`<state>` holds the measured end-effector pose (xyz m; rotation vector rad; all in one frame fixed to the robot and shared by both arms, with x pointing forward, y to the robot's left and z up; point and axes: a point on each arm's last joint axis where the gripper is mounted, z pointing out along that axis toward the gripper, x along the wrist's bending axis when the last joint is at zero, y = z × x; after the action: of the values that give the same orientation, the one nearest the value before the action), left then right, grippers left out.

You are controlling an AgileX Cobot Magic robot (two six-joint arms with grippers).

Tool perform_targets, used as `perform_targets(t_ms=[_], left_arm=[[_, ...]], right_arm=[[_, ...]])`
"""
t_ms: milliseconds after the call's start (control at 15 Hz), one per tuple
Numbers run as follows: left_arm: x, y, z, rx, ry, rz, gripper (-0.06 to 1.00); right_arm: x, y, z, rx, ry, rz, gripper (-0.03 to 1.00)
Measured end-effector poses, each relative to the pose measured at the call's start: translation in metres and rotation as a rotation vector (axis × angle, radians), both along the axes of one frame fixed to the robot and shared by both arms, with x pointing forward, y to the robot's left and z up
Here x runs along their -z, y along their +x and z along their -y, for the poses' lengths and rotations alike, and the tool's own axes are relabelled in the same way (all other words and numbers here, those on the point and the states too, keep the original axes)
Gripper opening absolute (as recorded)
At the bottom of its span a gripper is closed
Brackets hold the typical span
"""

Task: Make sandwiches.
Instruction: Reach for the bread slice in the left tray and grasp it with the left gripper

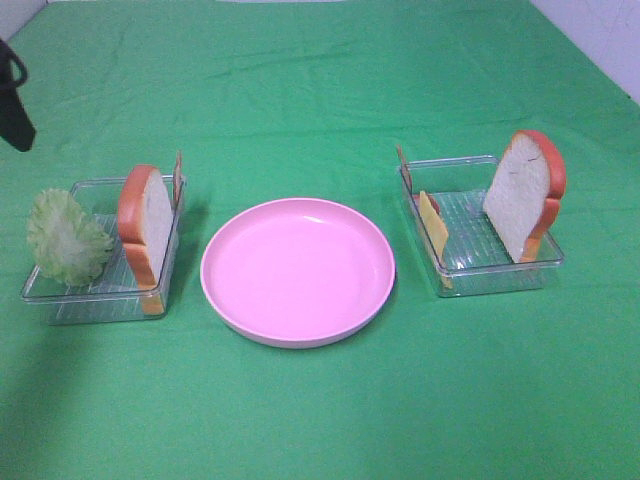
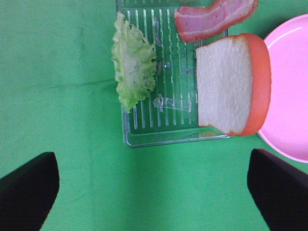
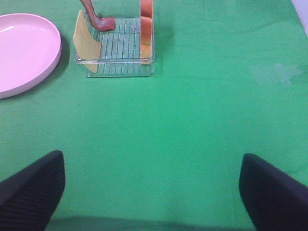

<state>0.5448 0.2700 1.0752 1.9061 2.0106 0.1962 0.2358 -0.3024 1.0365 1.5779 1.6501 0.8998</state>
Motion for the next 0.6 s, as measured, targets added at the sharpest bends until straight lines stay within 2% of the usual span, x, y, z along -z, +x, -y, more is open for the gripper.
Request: perform_targets(t_ms=[133,400,600], left_arm=[[0.007,0.021,0.028,0.027,0.014,-0.066,0.99],[0.017,0.048,0.086,0.085,0.046,-0.124,0.99],[0.035,0.056,0.089,0.065,0.059,-0.159,0.99]], right_arm=[[0.000,0.000,0.000,0.000,0.000,0.000,0.94],[0.000,0.000,0.000,0.000,0.000,0.000,0.94],[0.000,0.000,0.000,0.000,0.000,0.000,0.94]])
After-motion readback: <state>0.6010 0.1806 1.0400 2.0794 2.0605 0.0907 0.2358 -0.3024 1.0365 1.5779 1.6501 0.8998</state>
